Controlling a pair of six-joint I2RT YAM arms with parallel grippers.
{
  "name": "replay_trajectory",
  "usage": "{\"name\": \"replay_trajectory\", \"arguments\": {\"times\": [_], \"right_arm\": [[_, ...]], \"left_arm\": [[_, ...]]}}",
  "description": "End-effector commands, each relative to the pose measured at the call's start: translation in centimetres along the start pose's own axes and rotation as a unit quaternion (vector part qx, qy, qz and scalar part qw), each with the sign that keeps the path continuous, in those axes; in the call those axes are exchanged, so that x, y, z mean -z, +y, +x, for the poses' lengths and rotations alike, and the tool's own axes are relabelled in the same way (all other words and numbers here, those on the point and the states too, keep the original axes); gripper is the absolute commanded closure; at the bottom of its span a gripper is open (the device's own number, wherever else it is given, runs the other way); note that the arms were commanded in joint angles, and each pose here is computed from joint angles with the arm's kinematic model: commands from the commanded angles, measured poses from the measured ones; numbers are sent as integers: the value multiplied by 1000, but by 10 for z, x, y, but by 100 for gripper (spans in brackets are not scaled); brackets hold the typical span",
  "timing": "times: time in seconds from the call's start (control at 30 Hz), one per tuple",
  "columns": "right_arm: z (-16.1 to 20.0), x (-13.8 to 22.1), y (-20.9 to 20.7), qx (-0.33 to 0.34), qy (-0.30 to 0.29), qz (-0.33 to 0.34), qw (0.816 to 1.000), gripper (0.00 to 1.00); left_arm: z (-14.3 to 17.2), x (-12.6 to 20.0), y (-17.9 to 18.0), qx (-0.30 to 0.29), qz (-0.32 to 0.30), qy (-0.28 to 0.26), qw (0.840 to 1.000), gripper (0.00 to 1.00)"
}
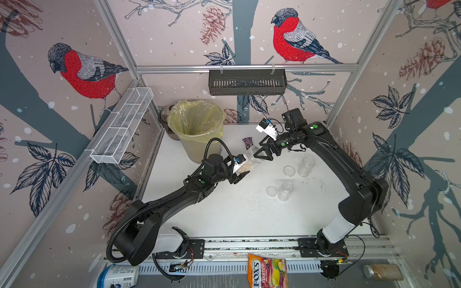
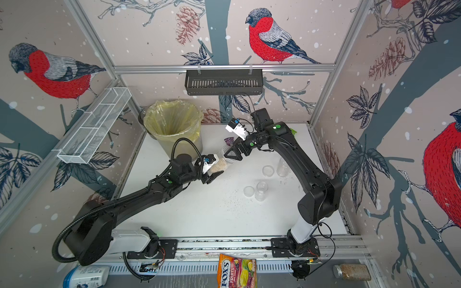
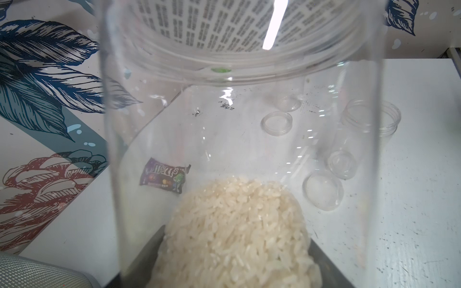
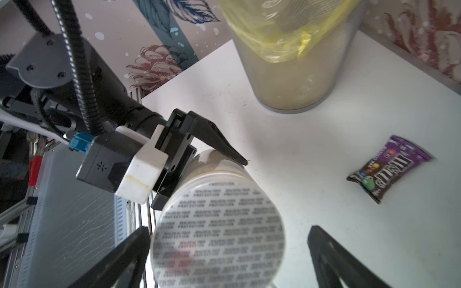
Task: Empty moldy rice from jars
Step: Unscrew the lid from the jar.
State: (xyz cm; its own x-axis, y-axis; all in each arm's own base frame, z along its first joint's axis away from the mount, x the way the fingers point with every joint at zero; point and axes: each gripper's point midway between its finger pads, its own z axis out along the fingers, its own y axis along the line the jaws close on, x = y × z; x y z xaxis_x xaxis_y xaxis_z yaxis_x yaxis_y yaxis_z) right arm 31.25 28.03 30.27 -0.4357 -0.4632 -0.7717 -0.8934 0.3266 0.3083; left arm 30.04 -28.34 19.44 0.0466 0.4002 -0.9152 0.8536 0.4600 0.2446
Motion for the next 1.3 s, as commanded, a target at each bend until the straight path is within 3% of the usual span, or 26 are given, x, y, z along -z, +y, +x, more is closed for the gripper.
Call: {"name": "replay_trajectory", "arguments": {"times": [0.0,0.13,0.17,0.23,0.3,0.43,0.67,1.27], "right_arm": [[-22,17,-9,-12,-57,47,997,0],[-27,40,-27,-52,-127,142,980,0],[-26,50,-39,-91,-151,168,970,0],[-15,58,-51,-193,-174,126,957,0],[6,54,-63,-309,-161,110,931,0],[32,33,-44,-356,-84,123,922,0],[26,42,-23,-442,-87,135,882,0],[22,-17,4,-434,17,106,894,0]], "left_arm": [[-15,2,9,-13,-21,-27,999,81],[-14,2,12,-20,-30,-23,999,81],[-13,2,12,-21,-32,-22,999,81],[-14,2,14,-24,-37,-23,999,81],[-14,2,16,-28,-42,-24,998,81],[-12,2,22,-35,-59,-20,997,80],[-4,-4,24,-47,-72,2,996,80],[-1,-11,16,-61,-75,17,995,81]]}}
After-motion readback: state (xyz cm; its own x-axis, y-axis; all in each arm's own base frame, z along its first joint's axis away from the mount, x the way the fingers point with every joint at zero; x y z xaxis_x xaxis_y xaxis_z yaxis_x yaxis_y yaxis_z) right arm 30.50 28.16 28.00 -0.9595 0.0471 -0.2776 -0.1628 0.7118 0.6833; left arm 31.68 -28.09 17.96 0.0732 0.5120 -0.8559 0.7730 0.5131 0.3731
